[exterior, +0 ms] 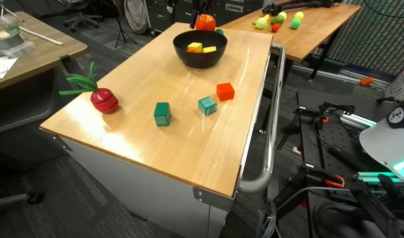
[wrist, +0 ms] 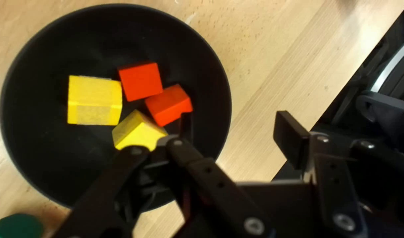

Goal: Put all the blocks and the beetroot in the bowl then move the apple to the left

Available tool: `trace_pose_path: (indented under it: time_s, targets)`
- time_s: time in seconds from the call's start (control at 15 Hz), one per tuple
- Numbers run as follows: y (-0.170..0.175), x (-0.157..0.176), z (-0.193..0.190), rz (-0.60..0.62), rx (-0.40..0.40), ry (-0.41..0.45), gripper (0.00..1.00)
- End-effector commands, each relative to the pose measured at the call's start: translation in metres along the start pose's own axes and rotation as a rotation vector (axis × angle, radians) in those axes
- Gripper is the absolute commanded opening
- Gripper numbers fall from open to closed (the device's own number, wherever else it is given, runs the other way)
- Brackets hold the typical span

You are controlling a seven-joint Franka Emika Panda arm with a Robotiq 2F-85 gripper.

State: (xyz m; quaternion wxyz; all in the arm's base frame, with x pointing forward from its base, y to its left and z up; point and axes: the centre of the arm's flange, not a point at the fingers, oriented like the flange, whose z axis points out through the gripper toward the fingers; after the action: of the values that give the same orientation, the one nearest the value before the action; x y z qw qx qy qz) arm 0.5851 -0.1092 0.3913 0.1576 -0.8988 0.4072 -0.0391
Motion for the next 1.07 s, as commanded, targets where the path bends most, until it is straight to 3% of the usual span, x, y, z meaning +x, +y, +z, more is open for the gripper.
trace_pose_path:
  time_s: [0.0,0.13,0.53,0.6,0.73,0.87,0.93,1.0]
  targets:
    - [-0.012,-0.023,-0.033,-0.05,-0.022,-0.021,0.95]
    - [-0.037,-0.043,-0.049,-0.18,0.034,-0.087,1.0]
    - [-0.121,-0.155,-0.091,-0.422,-0.002,-0.354,1.0]
    - [-0.097,-0.141,-0.076,-0.353,-0.022,-0.299,1.0]
    - [-0.116,-0.164,-0.085,-0.407,-0.02,-0.322,1.0]
    - [-0.117,-0.165,-0.083,-0.416,-0.021,-0.327,1.0]
    - [-0.112,-0.163,-0.089,-0.461,-0.104,-0.211,1.0]
    - [-0.113,-0.167,-0.094,-0.501,-0.14,-0.197,1.0]
